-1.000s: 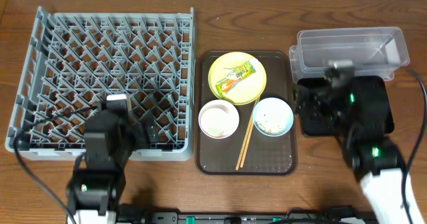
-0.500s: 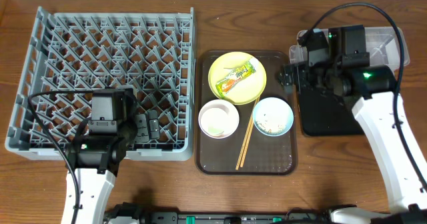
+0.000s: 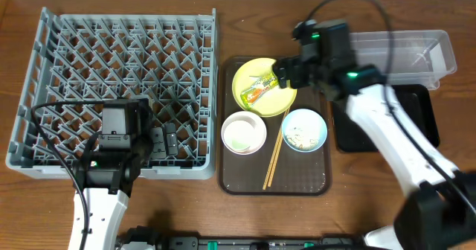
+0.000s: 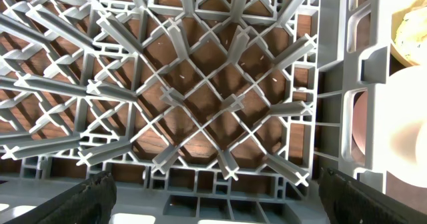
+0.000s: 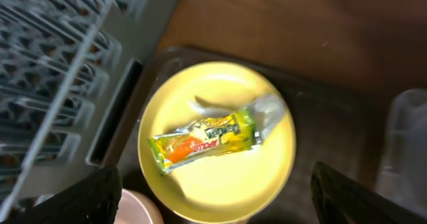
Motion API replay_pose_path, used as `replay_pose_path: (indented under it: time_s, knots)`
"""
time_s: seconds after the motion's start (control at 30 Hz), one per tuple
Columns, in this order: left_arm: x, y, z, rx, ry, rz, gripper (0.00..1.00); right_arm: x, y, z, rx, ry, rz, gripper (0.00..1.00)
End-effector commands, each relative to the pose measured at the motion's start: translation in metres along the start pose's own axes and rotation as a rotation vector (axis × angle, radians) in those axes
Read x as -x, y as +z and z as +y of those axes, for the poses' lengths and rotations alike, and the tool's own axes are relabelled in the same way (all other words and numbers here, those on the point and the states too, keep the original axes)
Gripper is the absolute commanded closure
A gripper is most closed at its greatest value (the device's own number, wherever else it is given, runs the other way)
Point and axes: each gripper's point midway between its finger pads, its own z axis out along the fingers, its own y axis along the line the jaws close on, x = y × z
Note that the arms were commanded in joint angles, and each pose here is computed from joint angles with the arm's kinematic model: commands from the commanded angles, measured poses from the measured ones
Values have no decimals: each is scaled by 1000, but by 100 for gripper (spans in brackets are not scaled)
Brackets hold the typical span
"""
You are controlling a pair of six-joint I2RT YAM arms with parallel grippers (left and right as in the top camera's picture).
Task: Sort waste into correct bins and load items into the dishwasher rack
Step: 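Reach right gripper to the yellow plate and grasp the snack wrapper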
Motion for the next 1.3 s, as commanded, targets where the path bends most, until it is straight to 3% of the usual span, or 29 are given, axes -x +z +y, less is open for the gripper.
replay_pose_path:
  time_s: [0.0,0.43,0.63,0.73,0.83,0.97,1.27]
  knots:
    - [10,-7,0,-1,-13,-30,2,-7,23,-1,-100,73,13,12]
    - [10,-7,0,-1,-13,-29,2,-64,101,-9,-230,304,127,15]
    - [10,-7,0,-1,-13,-29,2,-71,126,-12,-225,316,120,25]
    - [10,-7,0,-1,-13,-29,2,-71,136,-12,-212,317,108,39]
    - [10,-7,0,-1,-13,-29,2,-72,139,-12,-209,317,105,69]
    - [10,-7,0,-1,-13,-29,2,-64,134,-13,-204,317,84,98]
    - [10,-7,0,-1,-13,-30,2,-1,62,-29,-206,240,-58,99]
